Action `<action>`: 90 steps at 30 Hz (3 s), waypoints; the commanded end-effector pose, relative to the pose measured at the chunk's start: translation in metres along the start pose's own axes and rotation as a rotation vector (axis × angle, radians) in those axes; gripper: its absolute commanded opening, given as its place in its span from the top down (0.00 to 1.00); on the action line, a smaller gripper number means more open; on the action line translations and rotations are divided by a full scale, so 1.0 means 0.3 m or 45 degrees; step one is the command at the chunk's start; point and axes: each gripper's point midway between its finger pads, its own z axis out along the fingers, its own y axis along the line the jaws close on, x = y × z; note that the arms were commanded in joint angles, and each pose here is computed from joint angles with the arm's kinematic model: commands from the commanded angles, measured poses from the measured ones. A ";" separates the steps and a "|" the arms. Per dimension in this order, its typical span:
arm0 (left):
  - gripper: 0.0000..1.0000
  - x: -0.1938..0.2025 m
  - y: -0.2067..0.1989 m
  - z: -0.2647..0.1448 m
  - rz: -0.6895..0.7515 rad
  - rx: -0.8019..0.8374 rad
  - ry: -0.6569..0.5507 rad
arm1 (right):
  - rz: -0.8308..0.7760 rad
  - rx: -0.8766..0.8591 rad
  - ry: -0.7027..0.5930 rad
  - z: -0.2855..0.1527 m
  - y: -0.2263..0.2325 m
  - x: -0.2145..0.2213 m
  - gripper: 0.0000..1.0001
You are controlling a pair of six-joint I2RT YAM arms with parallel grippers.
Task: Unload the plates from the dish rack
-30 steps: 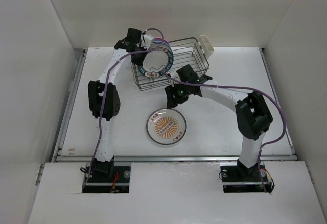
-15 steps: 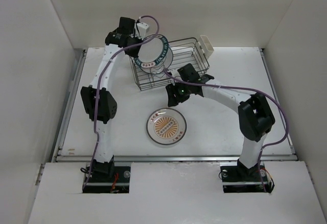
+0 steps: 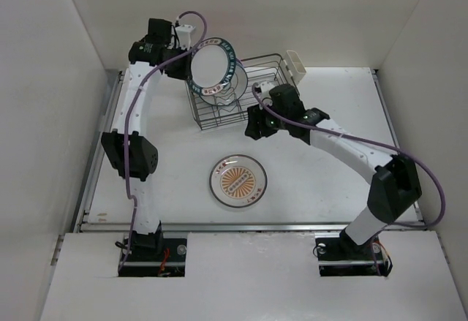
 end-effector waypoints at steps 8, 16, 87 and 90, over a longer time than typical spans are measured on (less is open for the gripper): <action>1.00 0.316 -0.325 -0.261 0.220 0.687 0.360 | 0.182 0.264 -0.418 -0.210 -0.134 -0.217 0.40; 1.00 0.703 -0.397 -0.184 0.373 0.881 0.958 | 0.266 0.371 -0.484 -0.259 -0.198 -0.223 0.39; 0.91 0.384 0.212 0.361 -0.333 -0.272 0.488 | 0.071 -0.026 -0.572 0.365 -0.346 -0.637 1.00; 0.91 0.394 0.210 0.364 -0.346 -0.273 0.498 | 0.054 -0.034 -0.619 0.290 -0.315 -0.687 1.00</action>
